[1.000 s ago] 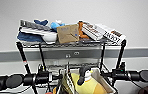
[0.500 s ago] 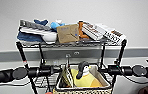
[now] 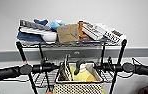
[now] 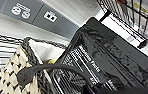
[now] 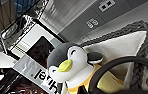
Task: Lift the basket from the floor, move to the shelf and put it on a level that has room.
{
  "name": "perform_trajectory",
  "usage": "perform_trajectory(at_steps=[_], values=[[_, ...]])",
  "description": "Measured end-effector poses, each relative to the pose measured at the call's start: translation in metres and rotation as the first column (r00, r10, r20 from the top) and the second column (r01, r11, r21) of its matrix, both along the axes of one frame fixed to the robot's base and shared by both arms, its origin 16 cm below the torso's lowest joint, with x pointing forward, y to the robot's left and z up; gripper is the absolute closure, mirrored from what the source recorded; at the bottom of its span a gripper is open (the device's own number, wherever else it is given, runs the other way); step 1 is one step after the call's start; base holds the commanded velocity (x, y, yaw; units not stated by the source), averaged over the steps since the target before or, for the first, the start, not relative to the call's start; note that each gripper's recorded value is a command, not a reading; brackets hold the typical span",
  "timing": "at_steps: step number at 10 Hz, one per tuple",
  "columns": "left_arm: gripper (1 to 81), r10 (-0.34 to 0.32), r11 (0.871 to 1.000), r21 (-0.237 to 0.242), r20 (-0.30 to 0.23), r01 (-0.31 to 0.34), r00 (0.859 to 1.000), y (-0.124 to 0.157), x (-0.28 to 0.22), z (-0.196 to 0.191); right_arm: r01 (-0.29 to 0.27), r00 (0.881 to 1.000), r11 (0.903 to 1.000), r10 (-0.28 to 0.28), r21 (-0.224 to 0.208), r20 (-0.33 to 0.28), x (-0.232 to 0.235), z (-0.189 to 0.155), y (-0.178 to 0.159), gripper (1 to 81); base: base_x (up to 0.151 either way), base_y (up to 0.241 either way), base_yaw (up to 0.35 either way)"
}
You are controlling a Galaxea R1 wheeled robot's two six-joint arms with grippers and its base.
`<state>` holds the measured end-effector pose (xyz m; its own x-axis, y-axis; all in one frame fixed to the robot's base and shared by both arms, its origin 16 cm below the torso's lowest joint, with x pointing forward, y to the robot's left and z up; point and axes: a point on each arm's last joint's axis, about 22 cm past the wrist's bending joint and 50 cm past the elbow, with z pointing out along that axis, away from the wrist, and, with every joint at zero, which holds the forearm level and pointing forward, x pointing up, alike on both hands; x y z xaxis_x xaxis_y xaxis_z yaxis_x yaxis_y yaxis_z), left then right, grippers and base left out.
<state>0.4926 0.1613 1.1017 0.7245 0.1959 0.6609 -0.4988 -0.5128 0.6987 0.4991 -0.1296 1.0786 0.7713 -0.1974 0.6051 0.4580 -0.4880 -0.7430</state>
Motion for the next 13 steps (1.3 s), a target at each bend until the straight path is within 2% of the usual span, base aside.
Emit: perform_trajectory(at_steps=[4, 6, 7, 9, 11, 13], values=[[81.1, 0.056, 0.998, 0.018, 0.046, -0.057, 0.997, -0.014, 0.06, -0.011, 0.103, 0.992, 0.9928, -0.098, -0.062, 0.083, 0.073, 0.009, -0.017, 81.1, 0.0, 0.0, 0.0], [81.1, 0.072, 0.997, 0.034, 0.055, -0.074, 0.996, -0.021, 0.082, -0.018, 0.135, 0.988, 0.9867, -0.128, -0.09, 0.084, 0.093, 0.003, -0.026, 81.1, 0.0, 0.0, 0.0], [81.1, 0.087, 0.995, 0.047, 0.049, -0.089, 0.995, -0.021, 0.094, -0.023, 0.153, 0.986, 0.9812, -0.145, -0.118, 0.078, 0.11, -0.001, -0.029, 81.1, 0.0, 0.0, 0.0], [81.1, 0.118, 0.99, 0.067, 0.057, -0.122, 0.991, -0.018, 0.118, -0.024, 0.184, 0.981, 0.9738, -0.172, -0.134, 0.094, 0.136, 0.005, -0.025, 81.1, 0.0, 0.0, 0.0], [81.1, 0.153, 0.98, 0.118, 0.067, -0.16, 0.986, -0.009, 0.146, -0.029, 0.2, 0.978, 0.9677, -0.188, -0.153, 0.091, 0.154, -0.001, -0.015, 81.1, 0.0, 0.0, 0.0], [81.1, 0.186, 0.971, 0.136, 0.09, -0.197, 0.978, -0.01, 0.172, -0.024, 0.225, 0.973, 0.9602, -0.212, -0.166, 0.091, 0.169, -0.006, -0.012, 81.1, 0.0, 0.0, 0.0]])
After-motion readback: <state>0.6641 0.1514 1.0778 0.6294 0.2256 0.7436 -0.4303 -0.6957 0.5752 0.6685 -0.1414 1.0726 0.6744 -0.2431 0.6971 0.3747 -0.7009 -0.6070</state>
